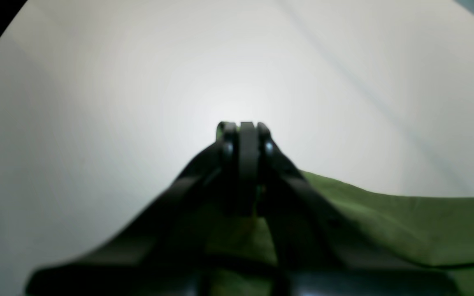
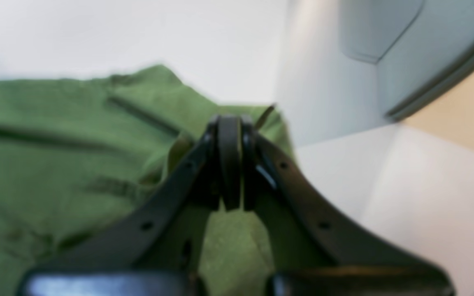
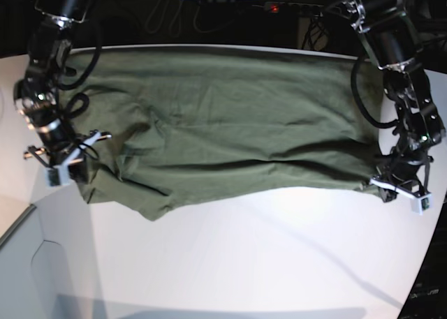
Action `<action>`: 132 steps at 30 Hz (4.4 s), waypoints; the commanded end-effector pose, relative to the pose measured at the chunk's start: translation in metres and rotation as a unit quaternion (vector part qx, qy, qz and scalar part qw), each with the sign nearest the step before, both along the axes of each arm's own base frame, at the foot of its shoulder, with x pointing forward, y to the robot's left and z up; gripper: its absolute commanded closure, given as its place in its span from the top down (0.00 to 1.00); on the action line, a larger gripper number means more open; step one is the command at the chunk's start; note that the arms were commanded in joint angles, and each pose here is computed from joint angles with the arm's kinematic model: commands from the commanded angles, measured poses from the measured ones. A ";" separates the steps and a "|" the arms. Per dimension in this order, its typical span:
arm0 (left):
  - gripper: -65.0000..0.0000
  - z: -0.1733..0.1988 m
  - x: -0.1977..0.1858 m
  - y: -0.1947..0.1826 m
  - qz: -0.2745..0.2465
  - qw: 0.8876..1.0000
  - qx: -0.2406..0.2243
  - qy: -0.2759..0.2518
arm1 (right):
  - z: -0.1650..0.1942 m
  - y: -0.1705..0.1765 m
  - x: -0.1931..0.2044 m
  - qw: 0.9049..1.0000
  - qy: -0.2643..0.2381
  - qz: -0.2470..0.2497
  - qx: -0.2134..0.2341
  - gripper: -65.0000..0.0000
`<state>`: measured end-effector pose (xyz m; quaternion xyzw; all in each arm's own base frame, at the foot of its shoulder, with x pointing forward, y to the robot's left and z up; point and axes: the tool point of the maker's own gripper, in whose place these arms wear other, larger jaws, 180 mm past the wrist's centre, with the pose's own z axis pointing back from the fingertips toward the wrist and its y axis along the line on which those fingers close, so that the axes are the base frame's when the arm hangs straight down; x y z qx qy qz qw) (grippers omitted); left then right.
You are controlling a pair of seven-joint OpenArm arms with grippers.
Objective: Layout the t-shirt on the table in an organized manner, then fold the t-shirt properly
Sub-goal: 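Grasp the folded edge corners with both grippers, then fold the grasped edge over toward the collar with both grippers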
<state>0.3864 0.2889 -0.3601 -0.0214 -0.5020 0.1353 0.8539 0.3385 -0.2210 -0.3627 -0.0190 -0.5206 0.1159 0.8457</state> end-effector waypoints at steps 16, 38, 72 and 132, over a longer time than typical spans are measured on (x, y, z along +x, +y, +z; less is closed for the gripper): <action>0.00 0.024 0.013 0.006 0.003 0.999 0.010 -0.034 | -0.033 -0.012 0.053 0.997 0.078 0.010 -0.003 0.48; 0.00 0.010 0.010 0.006 0.007 1.000 0.000 -0.018 | -0.064 -0.005 0.050 0.992 0.120 0.007 0.027 0.33; 0.00 0.025 0.014 0.008 0.003 0.999 0.010 -0.037 | 0.053 0.000 0.015 0.996 -0.035 0.027 -0.082 0.00; 0.00 0.010 -0.124 0.001 0.043 0.996 -0.064 -0.038 | 0.004 0.017 -0.178 0.999 0.038 0.009 -0.020 0.00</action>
